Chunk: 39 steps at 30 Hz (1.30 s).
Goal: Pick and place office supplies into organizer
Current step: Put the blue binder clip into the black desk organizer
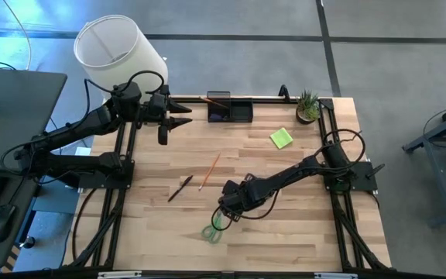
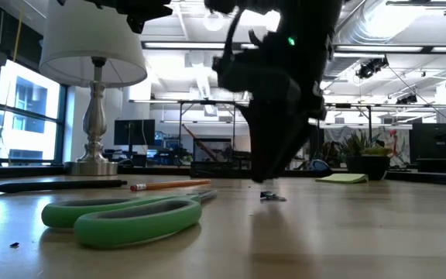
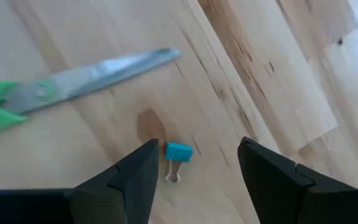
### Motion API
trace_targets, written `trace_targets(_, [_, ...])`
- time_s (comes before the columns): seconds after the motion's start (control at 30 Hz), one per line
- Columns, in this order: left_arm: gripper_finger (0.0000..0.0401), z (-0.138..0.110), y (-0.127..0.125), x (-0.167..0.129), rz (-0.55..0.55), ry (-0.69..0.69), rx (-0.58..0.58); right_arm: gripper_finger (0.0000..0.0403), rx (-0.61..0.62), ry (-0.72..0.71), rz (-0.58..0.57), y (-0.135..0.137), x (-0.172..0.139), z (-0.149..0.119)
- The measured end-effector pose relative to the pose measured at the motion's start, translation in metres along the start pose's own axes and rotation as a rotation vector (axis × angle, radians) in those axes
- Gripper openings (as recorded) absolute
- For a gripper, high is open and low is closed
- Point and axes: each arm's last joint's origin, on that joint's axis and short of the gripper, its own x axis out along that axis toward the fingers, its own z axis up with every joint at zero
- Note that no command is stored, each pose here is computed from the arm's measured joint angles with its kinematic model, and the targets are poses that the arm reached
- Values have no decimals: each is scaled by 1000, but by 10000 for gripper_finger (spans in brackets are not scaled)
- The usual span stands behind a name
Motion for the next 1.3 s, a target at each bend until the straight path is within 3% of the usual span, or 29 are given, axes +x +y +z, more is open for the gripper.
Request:
trace_targets(0.63, [140,-3,3,7,-1,13,-5,204,21,-9,46,4,6,-5])
trace_targets(1.3, [140,-1,3,7,0,-8,-19,153,16,-12,37,4,6,-6])
